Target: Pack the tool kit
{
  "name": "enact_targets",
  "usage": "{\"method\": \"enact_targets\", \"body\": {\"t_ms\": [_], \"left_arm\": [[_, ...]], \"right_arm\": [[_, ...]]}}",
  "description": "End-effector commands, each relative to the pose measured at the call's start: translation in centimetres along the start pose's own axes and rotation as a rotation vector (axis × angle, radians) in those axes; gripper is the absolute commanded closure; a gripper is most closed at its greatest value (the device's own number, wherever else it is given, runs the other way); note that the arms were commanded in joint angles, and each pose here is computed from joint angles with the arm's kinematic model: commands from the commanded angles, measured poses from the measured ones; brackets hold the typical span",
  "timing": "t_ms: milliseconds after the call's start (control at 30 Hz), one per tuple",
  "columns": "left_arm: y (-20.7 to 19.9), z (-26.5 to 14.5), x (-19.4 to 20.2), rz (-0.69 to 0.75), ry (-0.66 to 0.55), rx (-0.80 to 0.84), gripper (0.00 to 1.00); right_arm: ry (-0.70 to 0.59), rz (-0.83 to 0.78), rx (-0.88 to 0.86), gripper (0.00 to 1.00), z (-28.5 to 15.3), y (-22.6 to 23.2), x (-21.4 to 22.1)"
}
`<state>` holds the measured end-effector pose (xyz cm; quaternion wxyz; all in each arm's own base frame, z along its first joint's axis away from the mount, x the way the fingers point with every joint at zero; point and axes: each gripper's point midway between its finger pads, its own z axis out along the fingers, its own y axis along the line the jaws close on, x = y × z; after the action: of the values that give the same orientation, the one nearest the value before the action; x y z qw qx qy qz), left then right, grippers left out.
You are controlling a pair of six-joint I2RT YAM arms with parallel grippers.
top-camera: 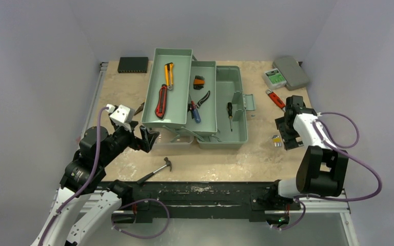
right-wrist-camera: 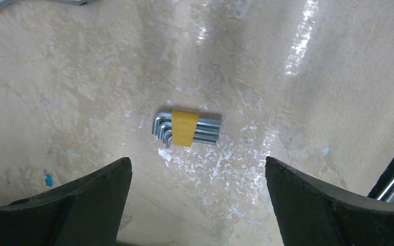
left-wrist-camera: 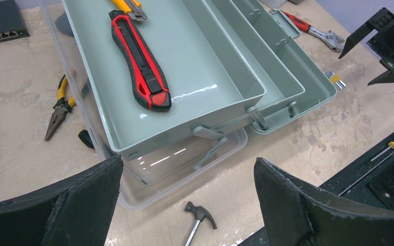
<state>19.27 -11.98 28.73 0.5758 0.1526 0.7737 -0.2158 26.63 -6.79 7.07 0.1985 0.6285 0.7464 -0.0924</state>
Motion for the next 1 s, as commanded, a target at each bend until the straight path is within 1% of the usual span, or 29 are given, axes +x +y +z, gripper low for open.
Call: {"method": "enact_targets", "body": {"t_ms": [0,100,233,500,633,733,967], "left_arm": [[-0.1,-0.2,-0.6,0.023,-0.024,0.006,0.05],[-0.1,-0.2,-0.6,0.025,-0.025,0.004,0.05],[-0.1,-0.3,-0.5,0.027,-0.024,0.004,0.05],[0.1,-0.1,-0.4,0.030,-0.016,-0.005,0.05],[0.1,-0.3,-0.5,0.032,-0.023,-0.010,0.05],[0.5,-0.4,-0.6,0.035,-0.028,-0.029,0.05],[0.7,-0.3,-0.5,0.034,-0.021,-0.036,0.05]], "right_arm": [[0.013,0.126,0.069,0.01,-0.4,-1.5,-0.3],[0.051,0.175,0.047,0.01,0.1,-1.8,0.4],[0.055,0.216,0.039,0.02,0.8,-2.2,0.7],[0.054,0.191,0.097,0.02,2.0,-2.4,0.8],[0.076,0.197,0.083,0.04,2.8,-1.3,1.1],[0.095,0.179,0.111,0.04,3.3,-0.6,1.1],[0.041,0.182,0.118,0.04,3.3,0.4,-0.5]]}}
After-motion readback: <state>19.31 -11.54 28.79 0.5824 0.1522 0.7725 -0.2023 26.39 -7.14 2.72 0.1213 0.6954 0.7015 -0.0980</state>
